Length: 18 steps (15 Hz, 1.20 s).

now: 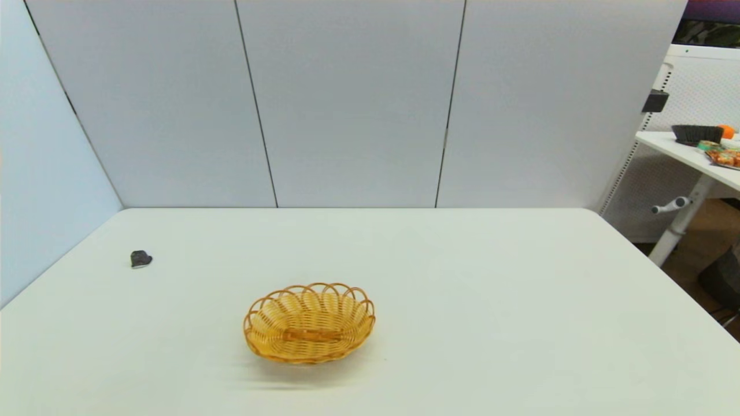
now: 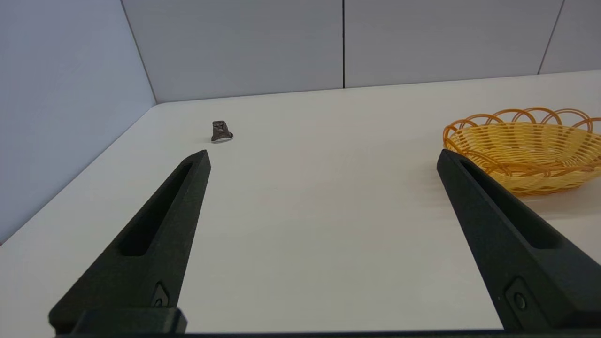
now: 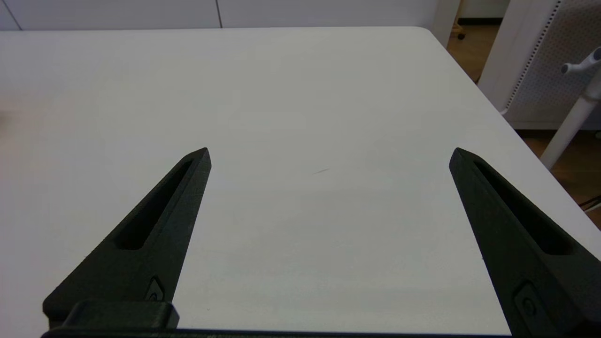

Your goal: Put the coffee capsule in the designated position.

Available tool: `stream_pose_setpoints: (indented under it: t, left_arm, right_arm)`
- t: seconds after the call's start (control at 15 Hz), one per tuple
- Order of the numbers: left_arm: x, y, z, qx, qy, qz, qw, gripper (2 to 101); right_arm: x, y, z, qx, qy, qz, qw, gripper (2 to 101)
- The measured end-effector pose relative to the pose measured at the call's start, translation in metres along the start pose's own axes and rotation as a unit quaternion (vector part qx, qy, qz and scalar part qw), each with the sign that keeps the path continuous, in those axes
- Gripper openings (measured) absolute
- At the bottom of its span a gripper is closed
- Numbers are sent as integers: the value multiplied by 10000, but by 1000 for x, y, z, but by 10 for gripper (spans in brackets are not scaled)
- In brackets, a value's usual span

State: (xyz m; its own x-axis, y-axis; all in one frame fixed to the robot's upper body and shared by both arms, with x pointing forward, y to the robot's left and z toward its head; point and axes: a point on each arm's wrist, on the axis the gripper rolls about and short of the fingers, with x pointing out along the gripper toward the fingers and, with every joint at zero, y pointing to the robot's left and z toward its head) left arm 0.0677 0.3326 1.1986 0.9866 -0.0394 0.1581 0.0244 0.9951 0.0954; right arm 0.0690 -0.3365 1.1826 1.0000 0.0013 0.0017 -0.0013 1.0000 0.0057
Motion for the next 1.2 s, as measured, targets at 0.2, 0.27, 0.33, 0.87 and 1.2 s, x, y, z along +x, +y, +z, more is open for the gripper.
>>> stream_pose_setpoints:
  t: [0.2, 0.27, 0.33, 0.87, 1.2]
  left_arm:
    - [0, 0, 0, 0, 2, 2, 10000, 978]
    - [0, 0, 0, -1, 2, 0, 10000, 978]
    - [0, 0, 0, 0, 2, 0, 10000, 978]
    - [0, 0, 0, 45, 18, -9, 10000, 978]
    - [2, 0, 0, 245, 137, -24, 9996, 978]
  right_arm:
    - [0, 0, 0, 2, 0, 2, 10000, 1005]
    - [0, 0, 0, 0, 0, 0, 10000, 1005]
    - [0, 0, 0, 2, 0, 2, 10000, 1005]
    - [0, 0, 0, 2, 0, 2, 10000, 1005]
    - [0, 0, 0, 0, 2, 0, 10000, 1005]
